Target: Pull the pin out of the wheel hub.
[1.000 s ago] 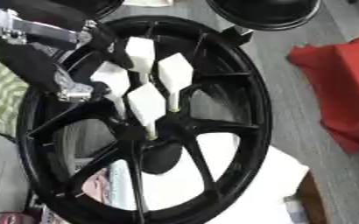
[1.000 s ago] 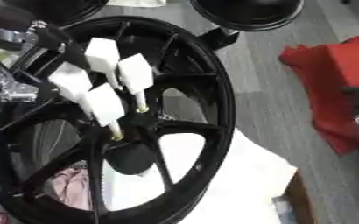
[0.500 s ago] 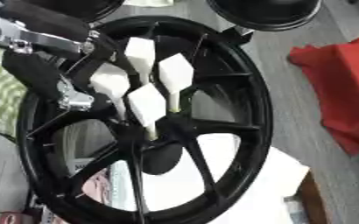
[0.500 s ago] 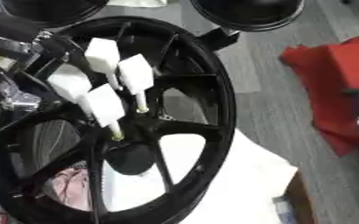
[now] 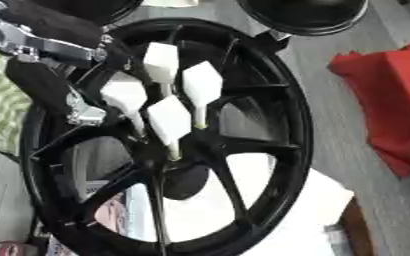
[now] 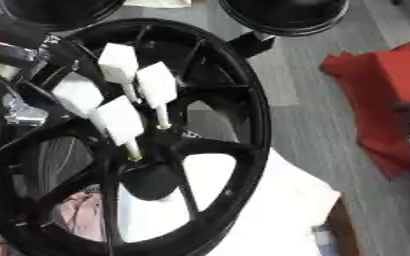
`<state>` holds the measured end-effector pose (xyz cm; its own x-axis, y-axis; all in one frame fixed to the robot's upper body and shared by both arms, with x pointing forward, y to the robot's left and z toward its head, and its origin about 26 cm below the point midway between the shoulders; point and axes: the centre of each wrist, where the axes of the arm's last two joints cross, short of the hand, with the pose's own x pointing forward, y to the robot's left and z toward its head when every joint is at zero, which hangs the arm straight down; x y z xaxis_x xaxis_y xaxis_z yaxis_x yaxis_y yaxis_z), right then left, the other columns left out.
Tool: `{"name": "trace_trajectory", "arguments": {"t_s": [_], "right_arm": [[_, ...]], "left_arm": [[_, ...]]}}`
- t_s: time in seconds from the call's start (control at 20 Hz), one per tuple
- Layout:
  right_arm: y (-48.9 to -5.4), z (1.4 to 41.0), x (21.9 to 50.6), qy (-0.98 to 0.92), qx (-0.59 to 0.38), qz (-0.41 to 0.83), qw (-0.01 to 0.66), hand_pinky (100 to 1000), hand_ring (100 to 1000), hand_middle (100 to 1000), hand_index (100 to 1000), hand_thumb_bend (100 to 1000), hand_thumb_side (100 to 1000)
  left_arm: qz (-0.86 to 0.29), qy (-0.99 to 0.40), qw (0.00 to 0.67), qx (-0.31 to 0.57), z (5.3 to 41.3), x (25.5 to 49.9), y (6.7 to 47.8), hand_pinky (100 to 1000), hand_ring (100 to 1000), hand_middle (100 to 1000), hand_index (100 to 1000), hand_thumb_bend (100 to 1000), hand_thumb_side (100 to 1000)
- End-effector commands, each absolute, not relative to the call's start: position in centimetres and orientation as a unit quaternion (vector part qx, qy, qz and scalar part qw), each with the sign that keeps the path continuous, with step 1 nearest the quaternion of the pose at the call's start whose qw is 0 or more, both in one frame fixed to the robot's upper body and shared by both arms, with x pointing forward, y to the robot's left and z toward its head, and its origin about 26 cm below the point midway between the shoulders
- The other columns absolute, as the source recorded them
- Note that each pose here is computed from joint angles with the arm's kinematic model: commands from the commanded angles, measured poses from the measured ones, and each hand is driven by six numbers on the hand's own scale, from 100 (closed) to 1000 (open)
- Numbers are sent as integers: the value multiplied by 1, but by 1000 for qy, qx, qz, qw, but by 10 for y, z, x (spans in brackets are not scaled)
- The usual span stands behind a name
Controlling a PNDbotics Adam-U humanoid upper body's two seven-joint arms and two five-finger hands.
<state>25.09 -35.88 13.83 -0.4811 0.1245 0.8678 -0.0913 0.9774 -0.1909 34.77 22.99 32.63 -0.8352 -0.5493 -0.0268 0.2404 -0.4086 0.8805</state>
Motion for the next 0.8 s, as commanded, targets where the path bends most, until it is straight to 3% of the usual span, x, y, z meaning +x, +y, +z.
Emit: {"name": "trace_trajectory", "arguments": {"t_s": [0.05,0.45,0.8], "right_arm": [[-359,145,250,-858,-17,117,500,981,759,504,594,133,164],[-359,145,251,-858,-16,117,501,982,759,504,594,129,166],[-359,145,251,-858,-16,116,500,982,760,504,594,126,166]], "left_arm": [[-820,-491,234,178,338,347,236,863,846,814,939,188,629],[-823,-486,230,186,336,351,239,859,846,815,931,196,585],[-825,-483,225,190,335,355,240,843,824,787,898,113,455]]}}
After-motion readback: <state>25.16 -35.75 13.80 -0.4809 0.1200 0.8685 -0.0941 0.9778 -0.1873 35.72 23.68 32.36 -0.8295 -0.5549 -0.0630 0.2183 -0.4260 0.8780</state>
